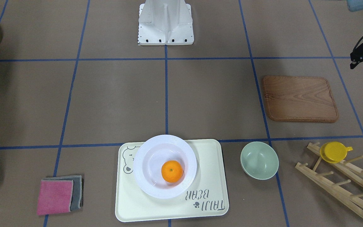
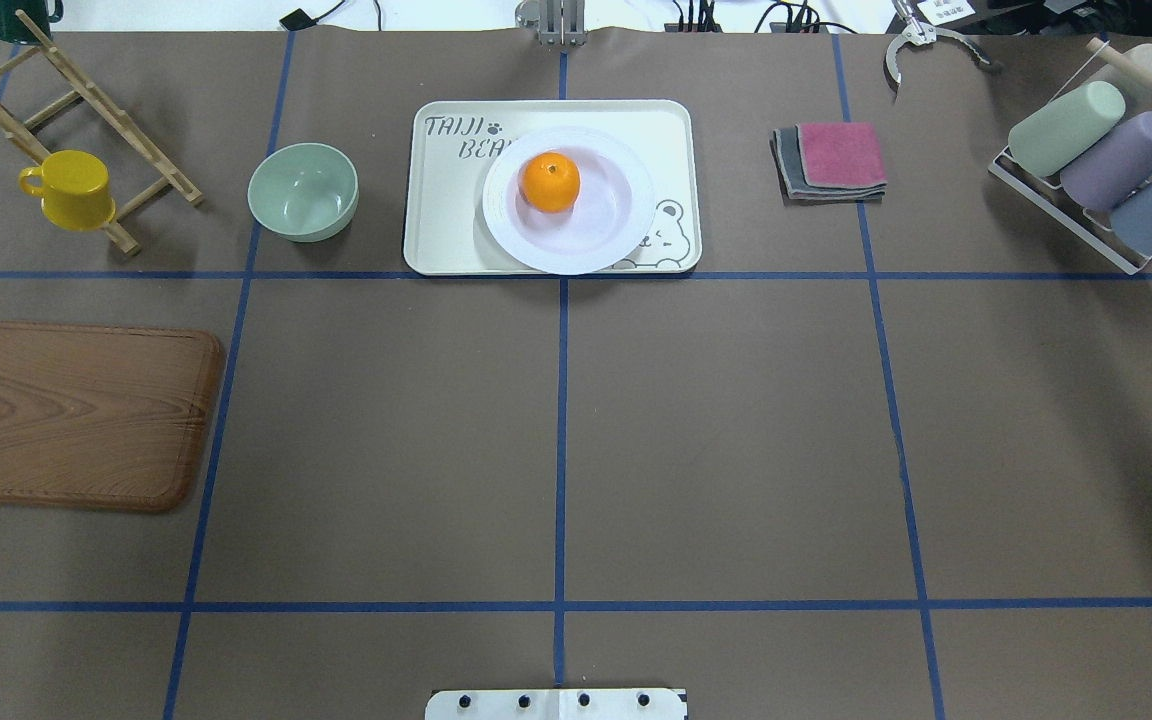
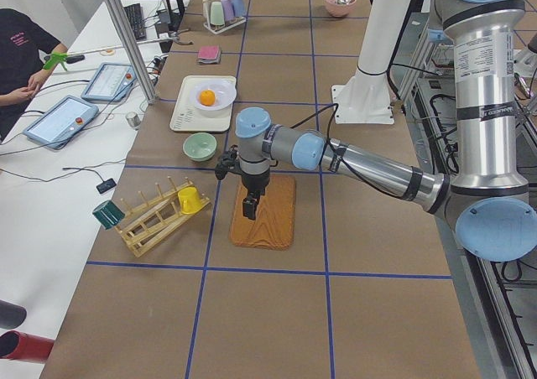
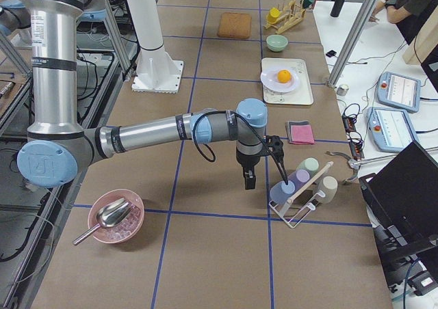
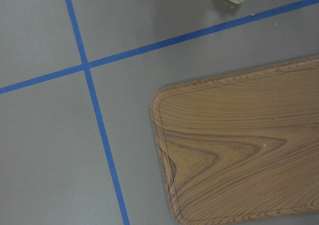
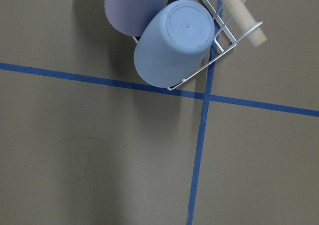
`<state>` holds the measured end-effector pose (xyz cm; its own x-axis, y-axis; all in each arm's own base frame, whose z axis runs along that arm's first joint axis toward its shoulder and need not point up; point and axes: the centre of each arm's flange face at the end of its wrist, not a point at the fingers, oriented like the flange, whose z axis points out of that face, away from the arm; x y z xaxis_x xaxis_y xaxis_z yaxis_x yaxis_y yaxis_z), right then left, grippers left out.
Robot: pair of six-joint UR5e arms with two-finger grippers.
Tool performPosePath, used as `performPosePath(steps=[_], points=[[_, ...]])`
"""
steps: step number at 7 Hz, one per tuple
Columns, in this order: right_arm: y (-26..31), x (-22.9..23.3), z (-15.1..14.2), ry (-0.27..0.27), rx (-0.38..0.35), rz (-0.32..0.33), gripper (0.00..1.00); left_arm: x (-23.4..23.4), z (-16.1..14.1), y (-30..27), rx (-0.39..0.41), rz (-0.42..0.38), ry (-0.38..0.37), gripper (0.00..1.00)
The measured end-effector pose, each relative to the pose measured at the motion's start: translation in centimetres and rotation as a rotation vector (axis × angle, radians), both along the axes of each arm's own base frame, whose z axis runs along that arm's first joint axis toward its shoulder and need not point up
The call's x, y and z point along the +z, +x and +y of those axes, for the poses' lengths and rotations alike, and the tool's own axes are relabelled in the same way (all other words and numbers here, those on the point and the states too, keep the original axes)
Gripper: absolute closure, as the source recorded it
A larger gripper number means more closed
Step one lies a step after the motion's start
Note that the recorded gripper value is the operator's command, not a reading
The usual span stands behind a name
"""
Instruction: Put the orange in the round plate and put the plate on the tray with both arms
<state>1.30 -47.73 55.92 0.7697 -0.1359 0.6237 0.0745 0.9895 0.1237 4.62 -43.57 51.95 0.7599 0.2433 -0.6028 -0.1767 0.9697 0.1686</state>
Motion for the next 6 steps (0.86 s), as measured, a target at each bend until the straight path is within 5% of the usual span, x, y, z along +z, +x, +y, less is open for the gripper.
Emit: performPosePath(steps=[6], points=[[0.0, 0.5, 0.1, -0.011, -0.001, 0.001, 0.0, 3.0, -2.1, -4.1, -0.008, 0.0, 0.011, 0.01]])
